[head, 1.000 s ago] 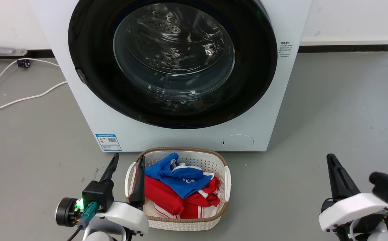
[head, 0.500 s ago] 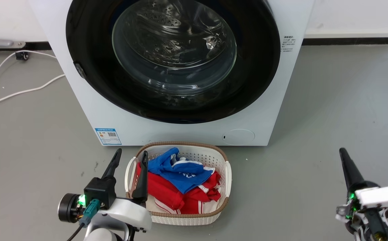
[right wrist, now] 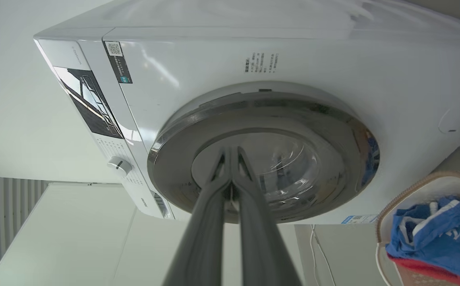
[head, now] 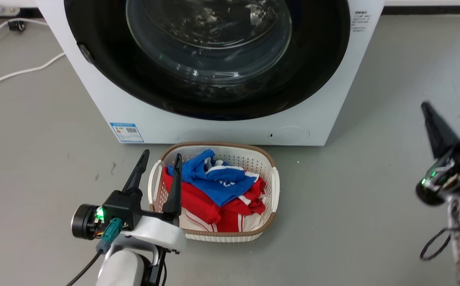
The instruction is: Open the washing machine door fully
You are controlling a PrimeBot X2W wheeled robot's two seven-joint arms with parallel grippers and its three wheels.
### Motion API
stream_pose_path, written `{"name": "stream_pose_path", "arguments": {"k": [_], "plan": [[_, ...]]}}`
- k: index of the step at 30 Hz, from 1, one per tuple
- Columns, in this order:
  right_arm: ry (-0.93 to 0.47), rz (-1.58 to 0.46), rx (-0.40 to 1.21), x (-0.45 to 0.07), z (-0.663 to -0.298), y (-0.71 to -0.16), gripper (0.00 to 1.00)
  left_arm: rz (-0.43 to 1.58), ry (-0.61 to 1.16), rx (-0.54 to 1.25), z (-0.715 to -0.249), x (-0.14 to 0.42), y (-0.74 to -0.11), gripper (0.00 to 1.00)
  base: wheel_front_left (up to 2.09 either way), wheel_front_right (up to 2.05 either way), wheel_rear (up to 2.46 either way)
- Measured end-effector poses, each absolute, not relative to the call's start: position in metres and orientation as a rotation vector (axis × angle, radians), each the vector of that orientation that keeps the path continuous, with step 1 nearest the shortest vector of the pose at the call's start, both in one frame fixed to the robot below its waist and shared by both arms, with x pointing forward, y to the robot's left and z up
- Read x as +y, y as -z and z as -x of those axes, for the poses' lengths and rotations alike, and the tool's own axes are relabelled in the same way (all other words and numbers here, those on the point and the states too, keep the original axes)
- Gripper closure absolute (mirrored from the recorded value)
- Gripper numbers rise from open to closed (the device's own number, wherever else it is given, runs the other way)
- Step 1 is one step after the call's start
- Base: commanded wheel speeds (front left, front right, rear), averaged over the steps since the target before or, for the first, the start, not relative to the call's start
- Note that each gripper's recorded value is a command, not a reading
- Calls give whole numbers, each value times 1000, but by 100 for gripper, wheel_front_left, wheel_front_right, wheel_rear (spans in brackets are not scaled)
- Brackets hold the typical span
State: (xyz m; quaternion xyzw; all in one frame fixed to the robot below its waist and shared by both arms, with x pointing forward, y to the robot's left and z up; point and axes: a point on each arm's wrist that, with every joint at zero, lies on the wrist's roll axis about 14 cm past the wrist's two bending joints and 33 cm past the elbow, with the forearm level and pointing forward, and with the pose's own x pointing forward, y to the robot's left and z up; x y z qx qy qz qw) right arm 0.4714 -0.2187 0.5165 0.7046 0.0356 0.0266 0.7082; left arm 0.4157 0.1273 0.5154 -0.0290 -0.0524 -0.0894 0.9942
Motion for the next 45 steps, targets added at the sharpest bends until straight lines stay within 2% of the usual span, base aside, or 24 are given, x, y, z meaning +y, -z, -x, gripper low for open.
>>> {"name": "stream_pose_path", "arguments": {"k": [13,24,32,45], "plan": [[-247,-1322,278,-200,-585,-561,100,52,178,-82,-443,128,-500,0,0,0,0],[-302,-1103,423,-166,-655,-579,100,45,177,-68,-467,128,-486,0,0,0,0],[-335,-1017,544,-131,-675,-559,100,43,180,-54,-479,127,-475,0,0,0,0],[-340,-982,615,-125,-680,-540,100,47,186,-39,-486,124,-465,0,0,0,0]]}}
